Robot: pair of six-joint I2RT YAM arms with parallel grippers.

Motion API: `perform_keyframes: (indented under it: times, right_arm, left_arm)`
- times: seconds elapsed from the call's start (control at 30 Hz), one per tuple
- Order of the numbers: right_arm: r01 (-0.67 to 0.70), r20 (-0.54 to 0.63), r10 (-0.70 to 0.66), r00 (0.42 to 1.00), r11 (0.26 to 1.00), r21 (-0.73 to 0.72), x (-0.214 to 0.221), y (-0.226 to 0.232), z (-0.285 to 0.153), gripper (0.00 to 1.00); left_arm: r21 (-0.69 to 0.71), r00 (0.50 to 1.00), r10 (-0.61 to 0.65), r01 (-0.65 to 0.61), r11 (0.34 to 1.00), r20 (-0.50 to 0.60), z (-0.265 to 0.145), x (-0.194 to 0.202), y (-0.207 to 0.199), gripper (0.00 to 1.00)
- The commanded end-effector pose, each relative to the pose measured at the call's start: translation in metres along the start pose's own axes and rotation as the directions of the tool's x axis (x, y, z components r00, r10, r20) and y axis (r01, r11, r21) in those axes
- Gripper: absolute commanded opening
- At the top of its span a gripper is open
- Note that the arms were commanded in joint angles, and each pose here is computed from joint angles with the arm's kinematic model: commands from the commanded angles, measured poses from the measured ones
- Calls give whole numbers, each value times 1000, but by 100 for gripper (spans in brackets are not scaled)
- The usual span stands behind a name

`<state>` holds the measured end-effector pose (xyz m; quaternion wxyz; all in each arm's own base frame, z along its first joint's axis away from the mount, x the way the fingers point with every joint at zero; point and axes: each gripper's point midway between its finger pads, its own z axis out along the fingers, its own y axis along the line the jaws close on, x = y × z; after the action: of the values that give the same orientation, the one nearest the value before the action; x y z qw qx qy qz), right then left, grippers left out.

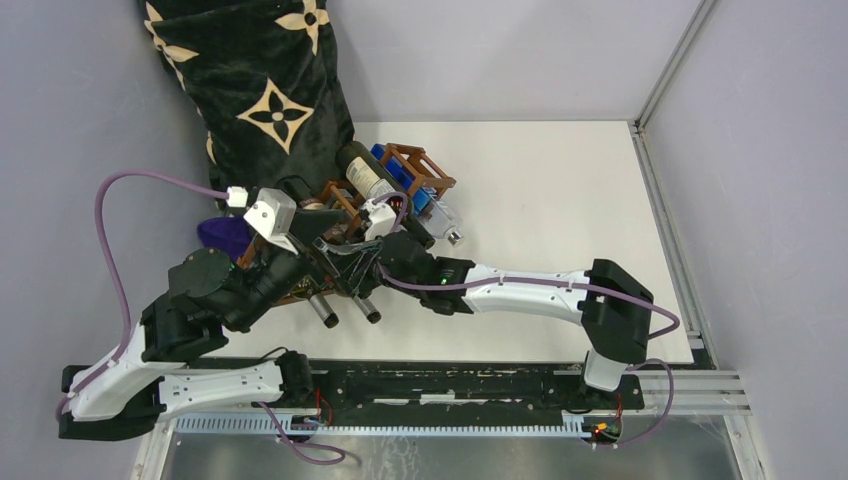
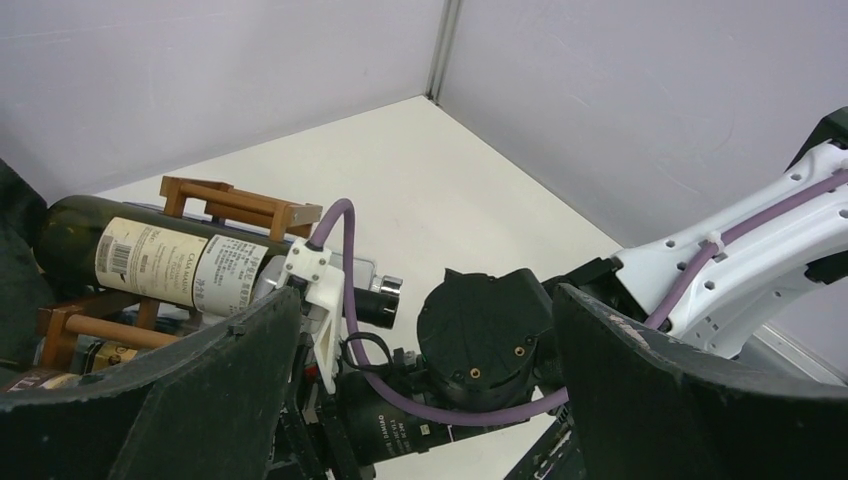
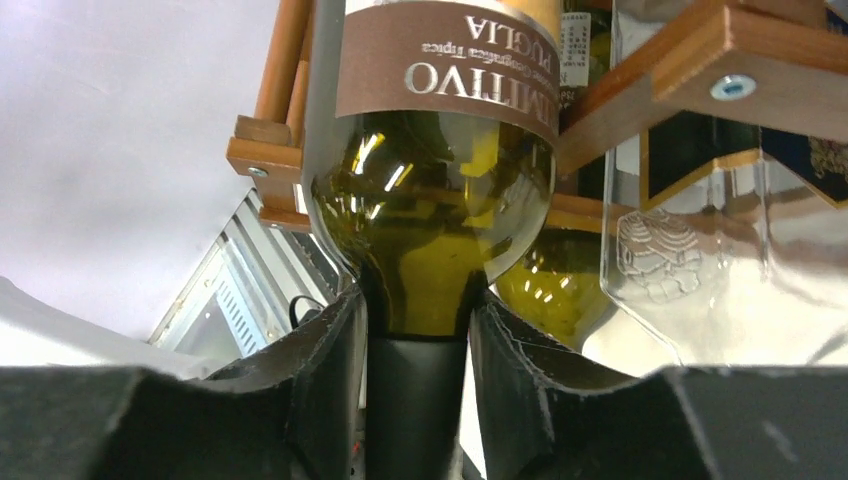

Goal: Put the wine bottle on the wine rack
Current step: Place the wine bottle in the wine rack, then reset both arms

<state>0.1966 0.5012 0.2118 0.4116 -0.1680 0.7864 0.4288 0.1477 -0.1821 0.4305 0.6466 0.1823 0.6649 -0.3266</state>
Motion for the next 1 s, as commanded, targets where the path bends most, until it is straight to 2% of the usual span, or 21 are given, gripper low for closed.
perform_keyframes:
  times: [0.0,0.1,0.43,0.63,0.8,0.97]
  right_arm:
    - [-49,202,73,977,991,-123,-71,49,-1,54]
    - [-56,197,79,977,991,-118,-70,48,3,70]
    - [-20,190,40,981,994,-106,-66,40,-8,73]
    - [48,197,-31,980,995,-82,-67,33,-24,73]
    - [172,183,-153,971,980,-96,-64,32,-42,76]
    - [384,225,-333,916,889,-249,-51,44,-88,80]
  left_arm:
    - [-13,999,-15,15,1000,49,-6,-18,4,100]
    - [-12,999,-16,17,1000,47,-6,-17,4,100]
    - [-12,999,-19,20,1000,45,-8,-16,5,100]
    - [-10,999,-14,15,1000,36,-4,-12,3,100]
    - [9,999,-20,20,1000,41,0,-13,-2,100]
    - [57,996,-55,51,997,65,3,-25,-14,100]
